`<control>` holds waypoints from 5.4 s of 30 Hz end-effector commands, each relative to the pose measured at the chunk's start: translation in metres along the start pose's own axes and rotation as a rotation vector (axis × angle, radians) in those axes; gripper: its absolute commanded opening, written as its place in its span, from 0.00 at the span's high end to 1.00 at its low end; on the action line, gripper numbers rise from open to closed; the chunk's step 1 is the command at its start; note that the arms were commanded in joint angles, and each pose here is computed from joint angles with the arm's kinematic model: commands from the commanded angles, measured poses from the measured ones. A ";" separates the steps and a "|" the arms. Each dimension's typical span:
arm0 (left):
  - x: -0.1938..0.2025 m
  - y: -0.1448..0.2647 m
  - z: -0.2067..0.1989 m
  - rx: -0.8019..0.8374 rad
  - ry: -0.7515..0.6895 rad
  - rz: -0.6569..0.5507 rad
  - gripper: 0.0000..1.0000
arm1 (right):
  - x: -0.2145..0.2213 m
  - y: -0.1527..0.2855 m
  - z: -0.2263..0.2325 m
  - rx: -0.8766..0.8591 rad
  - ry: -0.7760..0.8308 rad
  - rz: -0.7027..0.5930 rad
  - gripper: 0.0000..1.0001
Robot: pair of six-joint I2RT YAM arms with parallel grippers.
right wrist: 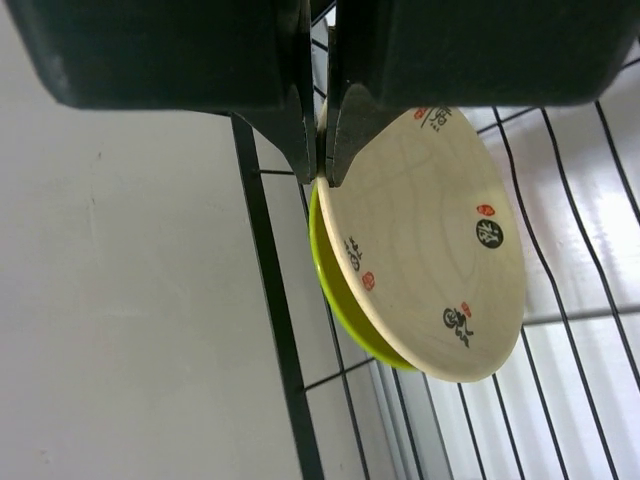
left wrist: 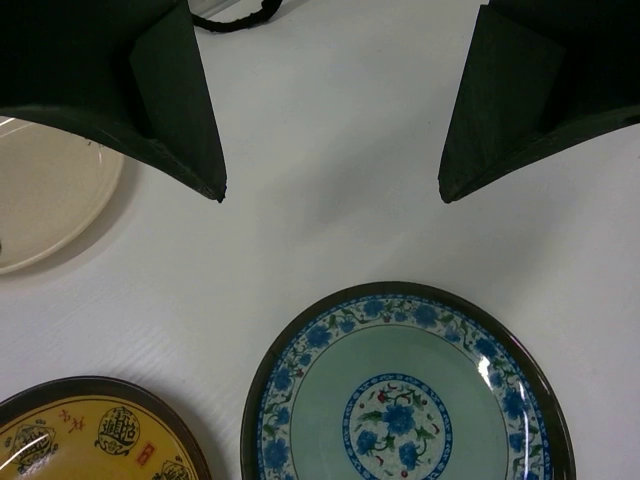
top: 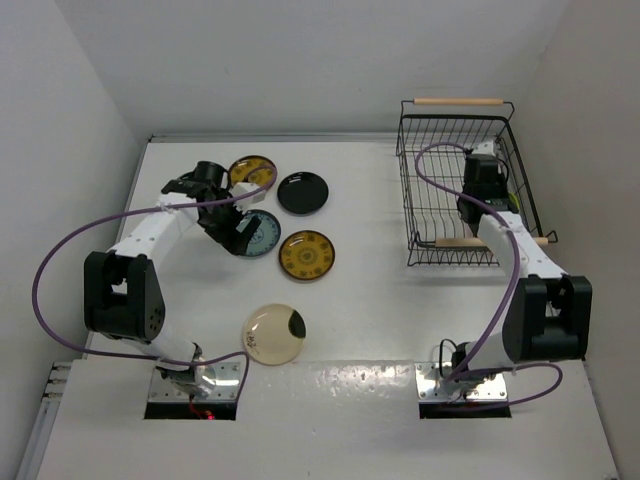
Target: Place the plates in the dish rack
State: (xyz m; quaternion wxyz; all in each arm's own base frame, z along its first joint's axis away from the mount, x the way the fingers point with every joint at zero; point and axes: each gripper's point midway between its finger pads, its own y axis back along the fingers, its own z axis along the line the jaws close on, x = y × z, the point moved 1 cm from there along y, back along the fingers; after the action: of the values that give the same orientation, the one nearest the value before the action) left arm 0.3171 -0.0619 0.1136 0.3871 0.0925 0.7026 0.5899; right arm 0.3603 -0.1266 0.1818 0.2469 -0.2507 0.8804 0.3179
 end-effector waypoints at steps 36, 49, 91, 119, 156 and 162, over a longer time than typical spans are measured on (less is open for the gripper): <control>0.051 -0.021 -0.091 0.235 -0.344 0.145 0.07 | -0.065 0.062 0.005 -0.250 -0.232 -0.133 0.06; -0.002 0.041 0.032 -0.154 0.199 -0.211 0.07 | -0.014 0.330 0.267 -1.351 -0.100 -0.161 0.20; 0.035 0.084 0.121 -0.438 0.428 -0.229 0.06 | -0.150 0.167 0.011 -0.304 -0.215 -0.315 1.00; 0.026 0.047 0.152 -0.404 0.471 -0.188 0.06 | 0.003 -0.005 0.050 0.004 0.068 0.129 1.00; 0.031 0.043 0.162 -0.413 0.462 -0.152 0.06 | -0.182 0.285 0.198 -1.370 -0.151 -0.488 0.09; 0.028 0.036 0.166 -0.389 0.478 -0.140 0.06 | -0.135 0.262 0.322 -1.421 -0.057 -0.075 0.39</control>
State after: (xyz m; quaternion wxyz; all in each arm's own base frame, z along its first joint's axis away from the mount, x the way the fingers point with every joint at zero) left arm 0.3842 0.0883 0.1166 0.2473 -0.1572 0.6565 0.6951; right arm 0.4114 0.2862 0.1984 0.0989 -0.4510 0.4429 0.7686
